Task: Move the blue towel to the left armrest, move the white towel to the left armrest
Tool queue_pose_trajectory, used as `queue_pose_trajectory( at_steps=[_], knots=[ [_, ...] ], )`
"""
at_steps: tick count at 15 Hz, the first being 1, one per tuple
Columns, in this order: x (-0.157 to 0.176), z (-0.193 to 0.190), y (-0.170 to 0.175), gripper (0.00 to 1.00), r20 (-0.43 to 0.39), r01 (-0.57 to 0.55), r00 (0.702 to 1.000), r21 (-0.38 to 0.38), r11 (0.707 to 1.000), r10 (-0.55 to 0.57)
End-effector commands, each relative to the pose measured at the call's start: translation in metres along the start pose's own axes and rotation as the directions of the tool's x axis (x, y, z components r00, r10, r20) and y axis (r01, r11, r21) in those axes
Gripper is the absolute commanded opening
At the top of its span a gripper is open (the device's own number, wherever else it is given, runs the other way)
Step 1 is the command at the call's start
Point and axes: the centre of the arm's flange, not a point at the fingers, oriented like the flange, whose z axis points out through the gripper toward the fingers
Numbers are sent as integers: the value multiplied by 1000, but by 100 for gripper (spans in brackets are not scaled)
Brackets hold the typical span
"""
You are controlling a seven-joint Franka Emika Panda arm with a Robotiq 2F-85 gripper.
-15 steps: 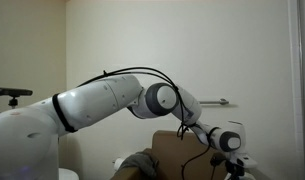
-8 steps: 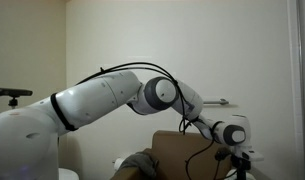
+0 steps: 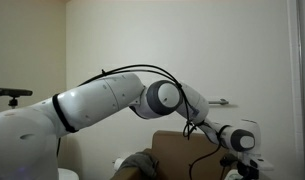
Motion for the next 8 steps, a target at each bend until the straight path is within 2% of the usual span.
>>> queue_pose_trajectory(
  at_steps=[1,2,3,8],
  knots=[
    [6,14,-17,100,6,-37,999,57,998,37],
    [5,16,-19,75,-2,-33,999,68,997,34],
    [3,17,-20,73,-8,-32,999,80,996,33],
    [-2,6,-18,41,-18,-24,999,106,994,26]
  ],
)
